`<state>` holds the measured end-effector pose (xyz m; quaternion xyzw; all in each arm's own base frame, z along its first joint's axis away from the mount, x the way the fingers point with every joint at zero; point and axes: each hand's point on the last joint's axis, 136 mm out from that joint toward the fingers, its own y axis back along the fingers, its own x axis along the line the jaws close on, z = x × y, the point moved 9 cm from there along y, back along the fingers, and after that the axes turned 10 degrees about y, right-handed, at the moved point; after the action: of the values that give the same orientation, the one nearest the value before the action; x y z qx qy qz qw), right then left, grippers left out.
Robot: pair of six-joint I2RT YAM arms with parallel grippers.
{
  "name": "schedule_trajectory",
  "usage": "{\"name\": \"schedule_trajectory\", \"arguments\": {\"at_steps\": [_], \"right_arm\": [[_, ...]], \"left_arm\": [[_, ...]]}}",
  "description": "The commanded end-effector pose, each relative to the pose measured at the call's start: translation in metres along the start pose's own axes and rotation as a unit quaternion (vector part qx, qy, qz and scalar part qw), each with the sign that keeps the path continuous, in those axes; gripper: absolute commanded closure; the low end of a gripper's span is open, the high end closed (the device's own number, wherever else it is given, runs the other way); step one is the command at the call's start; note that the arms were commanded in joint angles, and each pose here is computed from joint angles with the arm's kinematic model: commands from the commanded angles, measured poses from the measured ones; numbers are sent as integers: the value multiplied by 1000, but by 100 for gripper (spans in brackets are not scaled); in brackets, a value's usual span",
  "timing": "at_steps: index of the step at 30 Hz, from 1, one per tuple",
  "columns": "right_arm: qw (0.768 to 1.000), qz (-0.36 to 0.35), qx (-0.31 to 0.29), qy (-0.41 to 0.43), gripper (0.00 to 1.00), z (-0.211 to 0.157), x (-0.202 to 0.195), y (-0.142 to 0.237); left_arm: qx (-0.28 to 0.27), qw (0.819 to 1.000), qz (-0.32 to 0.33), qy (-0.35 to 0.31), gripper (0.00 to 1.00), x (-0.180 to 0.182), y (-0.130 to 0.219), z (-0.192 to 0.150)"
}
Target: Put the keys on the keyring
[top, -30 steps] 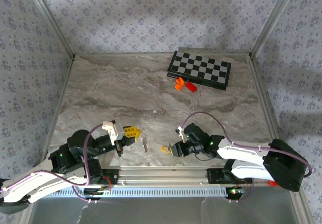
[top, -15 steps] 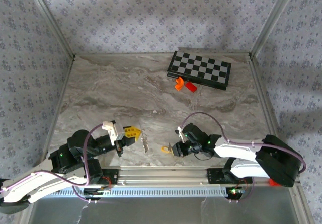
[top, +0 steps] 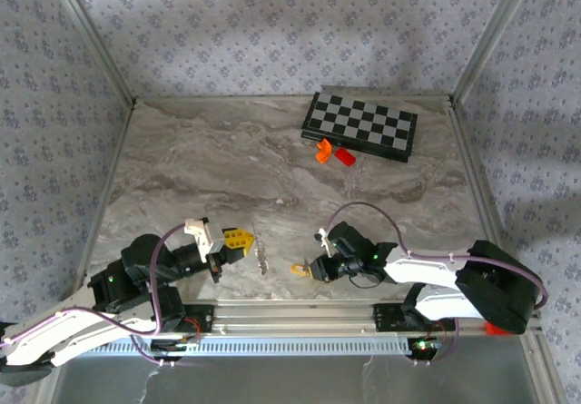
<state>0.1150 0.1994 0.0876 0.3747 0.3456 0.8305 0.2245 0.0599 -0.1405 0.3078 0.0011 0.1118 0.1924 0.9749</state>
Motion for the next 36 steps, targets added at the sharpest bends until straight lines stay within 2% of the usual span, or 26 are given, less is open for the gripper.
{"name": "schedule_trajectory", "arguments": {"at_steps": [1, 12, 27, 32, 36], "right_arm": [[999, 30, 5, 9, 80, -2, 8, -7], [999, 35, 6, 9, 82, -3, 9, -7], [999, 24, 0, 33, 95, 0, 11, 4], [995, 27, -22, 99, 99, 6, 25, 22], [982, 26, -59, 178, 100, 17, 43, 48]], "left_arm": [[-29, 999, -15, -2, 100, -4, 2, 8], [-28, 1000, -14, -2, 100, -3, 2, 8], [-27, 1000, -14, -1, 100, -3, 2, 7], [-27, 1000, -16, 0, 100, -4, 2, 8], [-25, 999, -22, -4, 100, -5, 2, 10]]}}
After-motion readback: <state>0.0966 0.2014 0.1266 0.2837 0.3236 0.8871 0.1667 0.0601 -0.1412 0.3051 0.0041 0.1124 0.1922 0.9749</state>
